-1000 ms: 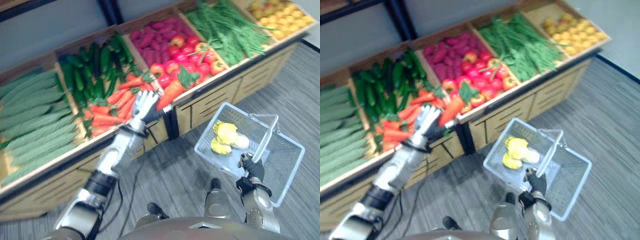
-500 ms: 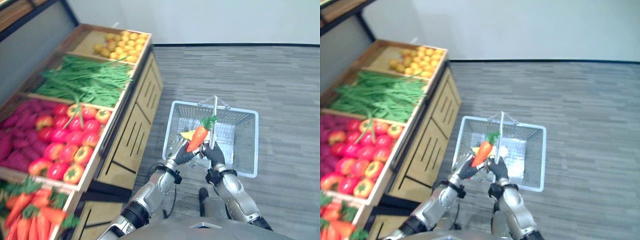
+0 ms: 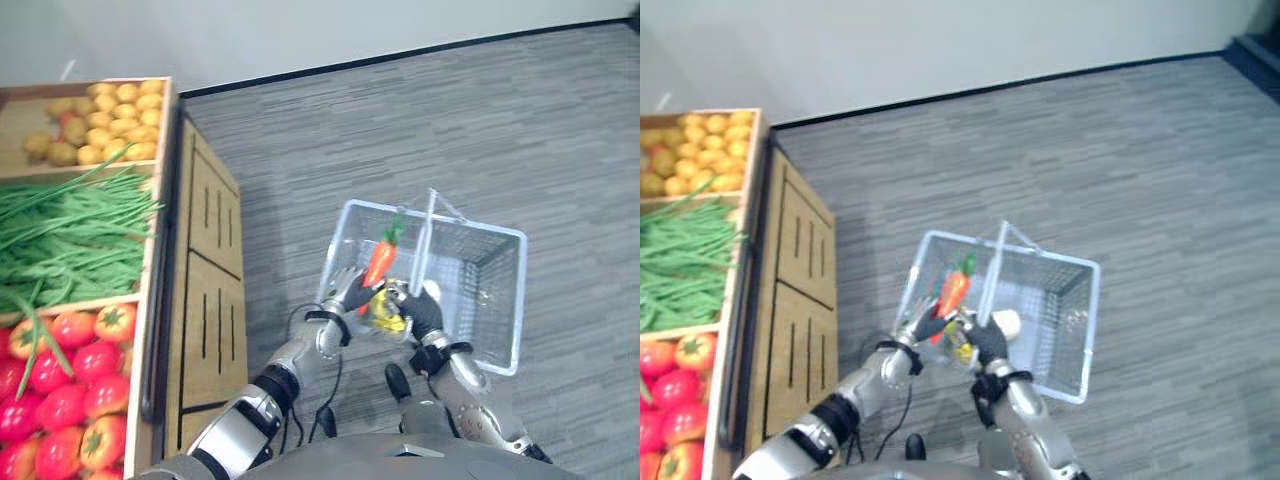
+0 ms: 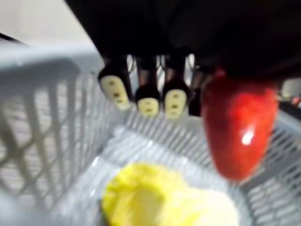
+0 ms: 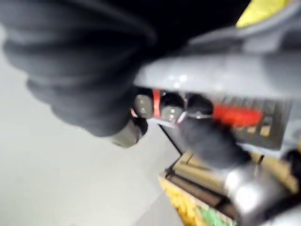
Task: Pick vegetable in the basket
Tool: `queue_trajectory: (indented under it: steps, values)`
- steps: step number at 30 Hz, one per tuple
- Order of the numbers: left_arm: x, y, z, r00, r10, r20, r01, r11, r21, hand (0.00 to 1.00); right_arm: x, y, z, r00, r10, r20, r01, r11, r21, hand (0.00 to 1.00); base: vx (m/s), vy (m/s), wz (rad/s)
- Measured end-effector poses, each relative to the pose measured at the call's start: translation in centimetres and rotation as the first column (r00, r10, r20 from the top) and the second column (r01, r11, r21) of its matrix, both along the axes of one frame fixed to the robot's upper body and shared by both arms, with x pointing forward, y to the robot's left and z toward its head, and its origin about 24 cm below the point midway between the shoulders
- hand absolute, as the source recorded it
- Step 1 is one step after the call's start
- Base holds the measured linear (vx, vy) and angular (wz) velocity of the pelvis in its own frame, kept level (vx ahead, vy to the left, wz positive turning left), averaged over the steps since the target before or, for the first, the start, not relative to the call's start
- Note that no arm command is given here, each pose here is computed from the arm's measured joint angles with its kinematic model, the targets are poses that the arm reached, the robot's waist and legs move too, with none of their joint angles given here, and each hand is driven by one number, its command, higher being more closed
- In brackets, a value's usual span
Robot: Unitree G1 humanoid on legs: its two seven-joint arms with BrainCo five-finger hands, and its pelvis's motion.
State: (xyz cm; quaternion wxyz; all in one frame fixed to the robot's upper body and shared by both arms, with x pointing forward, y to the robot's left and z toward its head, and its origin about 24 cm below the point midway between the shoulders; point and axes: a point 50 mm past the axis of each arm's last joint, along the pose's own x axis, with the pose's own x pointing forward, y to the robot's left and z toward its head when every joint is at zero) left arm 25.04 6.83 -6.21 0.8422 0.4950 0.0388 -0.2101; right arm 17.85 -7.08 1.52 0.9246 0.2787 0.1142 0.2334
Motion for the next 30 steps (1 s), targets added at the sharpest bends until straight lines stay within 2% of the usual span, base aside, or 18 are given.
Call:
queue_trajectory:
  steps: [3, 4, 9, 15, 19, 22, 26, 28, 30]
  values:
    - [-0.1, 0.1, -0.2, 1.000, -0.001, -0.019, 0.001, 1.000, 0.005, 1.00, 0.0, -0.2, 0.0, 1.000, -0.001, -0.005, 0.001, 1.000, 0.016, 1.00, -0.04, 0.037, 0.08]
    - [-0.1, 0.2, -0.4, 1.000, -0.001, -0.026, 0.001, 1.000, 0.009, 0.00, 0.0, -0.4, -0.1, 1.000, -0.006, -0.009, 0.007, 1.000, 0.016, 1.00, -0.06, 0.035, 0.06]
    - [-0.4, 0.7, -1.2, 0.998, 0.012, -0.068, -0.009, 0.999, 0.044, 0.00, -0.6, -1.2, -0.7, 0.998, -0.042, -0.046, 0.043, 0.999, 0.027, 1.00, -0.03, 0.016, -0.01]
    - [0.0, 0.8, -0.7, 0.998, 0.035, -0.053, -0.034, 0.999, 0.009, 0.00, -0.5, -2.3, -0.9, 0.995, -0.091, -0.041, 0.091, 0.996, -0.004, 1.00, 0.00, 0.013, 0.06]
    - [0.3, 1.0, 0.8, 0.998, 0.067, -0.004, -0.067, 0.992, -0.106, 0.00, 0.1, -3.6, -2.2, 0.983, -0.176, -0.058, 0.170, 0.981, -0.098, 1.00, 0.00, 0.011, 0.29]
    - [0.0, 0.8, 2.4, 0.994, 0.097, 0.040, -0.084, 0.964, -0.254, 0.00, 0.6, -5.0, -4.6, 0.955, -0.272, -0.118, 0.242, 0.946, -0.215, 1.00, -0.02, 0.001, 0.16]
    - [-0.9, -0.2, 4.5, 0.994, 0.102, 0.032, -0.074, 0.872, -0.484, 0.00, 0.0, -6.6, -7.5, 0.905, -0.373, -0.204, 0.291, 0.894, -0.342, 1.00, -0.02, 0.003, 0.13]
    - [-0.6, 0.3, 6.8, 0.989, 0.150, -0.008, -0.113, 0.710, -0.695, 0.00, -0.8, -8.3, -9.6, 0.835, -0.483, -0.265, 0.343, 0.832, -0.436, 1.00, -0.05, -0.008, 0.18]
    - [0.1, 1.6, 7.9, 0.982, 0.187, -0.029, -0.138, 0.608, -0.782, 0.00, -1.3, -9.8, -10.6, 0.790, -0.542, -0.287, 0.358, 0.787, -0.502, 1.00, -0.04, -0.006, 0.22]
